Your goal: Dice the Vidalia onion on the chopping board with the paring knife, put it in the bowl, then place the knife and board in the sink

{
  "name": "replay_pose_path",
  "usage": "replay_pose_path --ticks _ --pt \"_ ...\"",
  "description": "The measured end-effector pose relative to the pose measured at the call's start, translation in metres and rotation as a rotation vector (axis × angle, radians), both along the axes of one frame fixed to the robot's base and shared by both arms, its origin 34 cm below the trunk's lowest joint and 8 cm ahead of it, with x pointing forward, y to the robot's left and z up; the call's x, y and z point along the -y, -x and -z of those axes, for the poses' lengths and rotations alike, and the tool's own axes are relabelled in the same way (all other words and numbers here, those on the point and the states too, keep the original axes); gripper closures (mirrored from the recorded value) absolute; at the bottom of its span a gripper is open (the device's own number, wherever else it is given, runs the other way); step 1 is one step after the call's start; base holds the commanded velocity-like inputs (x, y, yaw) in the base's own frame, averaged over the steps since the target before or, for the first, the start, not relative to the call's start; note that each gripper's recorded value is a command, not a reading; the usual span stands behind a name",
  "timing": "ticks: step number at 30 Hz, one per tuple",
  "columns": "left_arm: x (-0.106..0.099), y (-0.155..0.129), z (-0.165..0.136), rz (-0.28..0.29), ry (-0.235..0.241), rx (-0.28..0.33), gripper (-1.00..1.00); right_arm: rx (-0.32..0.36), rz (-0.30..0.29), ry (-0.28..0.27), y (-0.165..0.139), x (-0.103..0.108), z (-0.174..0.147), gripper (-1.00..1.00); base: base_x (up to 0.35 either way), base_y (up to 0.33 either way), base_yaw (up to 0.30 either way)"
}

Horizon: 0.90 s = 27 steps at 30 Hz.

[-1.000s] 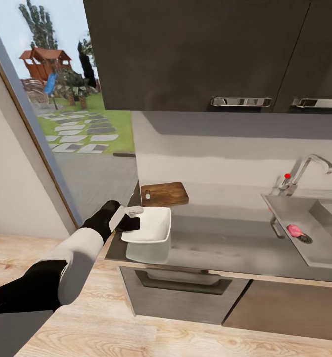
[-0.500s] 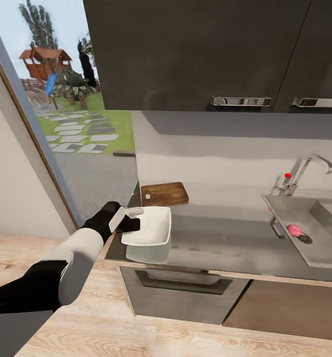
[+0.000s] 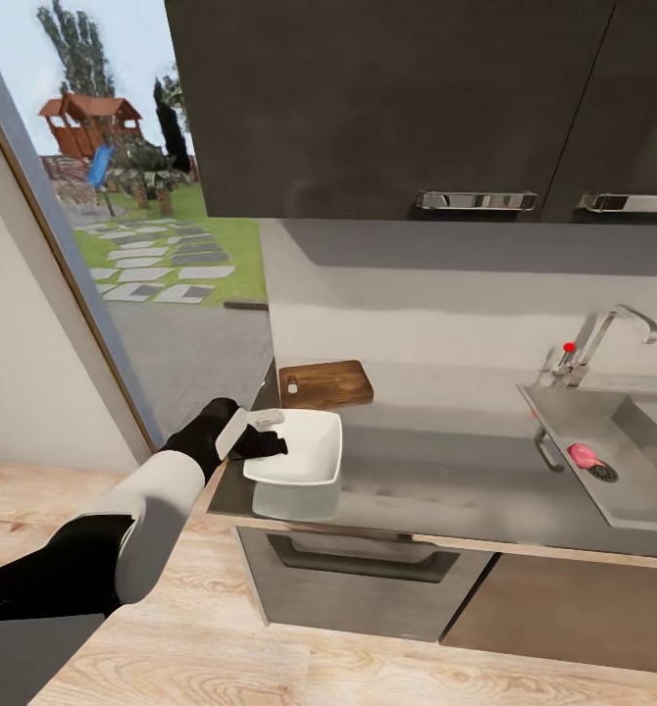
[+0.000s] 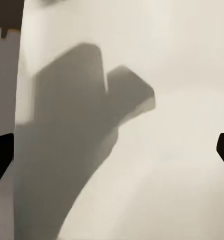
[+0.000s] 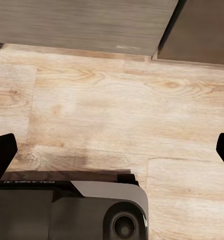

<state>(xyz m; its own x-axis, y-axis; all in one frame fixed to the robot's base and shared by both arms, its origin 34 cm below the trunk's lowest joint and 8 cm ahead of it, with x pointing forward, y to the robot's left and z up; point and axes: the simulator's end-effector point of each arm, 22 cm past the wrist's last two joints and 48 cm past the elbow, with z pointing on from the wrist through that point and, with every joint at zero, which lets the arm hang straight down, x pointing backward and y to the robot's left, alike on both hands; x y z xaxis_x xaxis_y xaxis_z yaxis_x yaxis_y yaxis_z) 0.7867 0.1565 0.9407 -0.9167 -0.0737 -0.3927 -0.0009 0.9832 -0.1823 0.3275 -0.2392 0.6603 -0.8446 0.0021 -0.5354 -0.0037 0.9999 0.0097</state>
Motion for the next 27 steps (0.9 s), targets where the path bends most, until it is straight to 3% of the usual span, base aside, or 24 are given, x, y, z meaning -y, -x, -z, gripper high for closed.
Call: replay_pose_path --ticks 3,7,10,18,27 --pt "-0.001 -0.003 -0.003 -0.002 0.0 0.009 -1.0 0.0 0.0 0.0 0.0 0.0 0.0 -1.0 0.0 0.0 0.0" --pt "-0.005 -0.018 -0.023 -0.011 0.002 0.065 -1.0 0.0 0.0 0.0 0.0 0.0 0.0 -1.0 0.0 0.0 0.0" --pt "-0.009 -0.037 -0.055 -0.022 0.008 0.139 -1.0 0.0 0.0 0.0 0.0 0.0 0.0 -1.0 0.0 0.0 0.0" --pt "-0.018 -0.053 -0.108 -0.027 0.013 0.219 -1.0 0.0 0.0 0.0 0.0 0.0 0.0 -1.0 0.0 0.0 0.0" --pt "-0.035 -0.033 -0.086 -0.054 0.003 0.233 -1.0 -0.001 -0.001 0.0 0.0 0.0 0.0 -1.0 -0.144 0.12 0.0"
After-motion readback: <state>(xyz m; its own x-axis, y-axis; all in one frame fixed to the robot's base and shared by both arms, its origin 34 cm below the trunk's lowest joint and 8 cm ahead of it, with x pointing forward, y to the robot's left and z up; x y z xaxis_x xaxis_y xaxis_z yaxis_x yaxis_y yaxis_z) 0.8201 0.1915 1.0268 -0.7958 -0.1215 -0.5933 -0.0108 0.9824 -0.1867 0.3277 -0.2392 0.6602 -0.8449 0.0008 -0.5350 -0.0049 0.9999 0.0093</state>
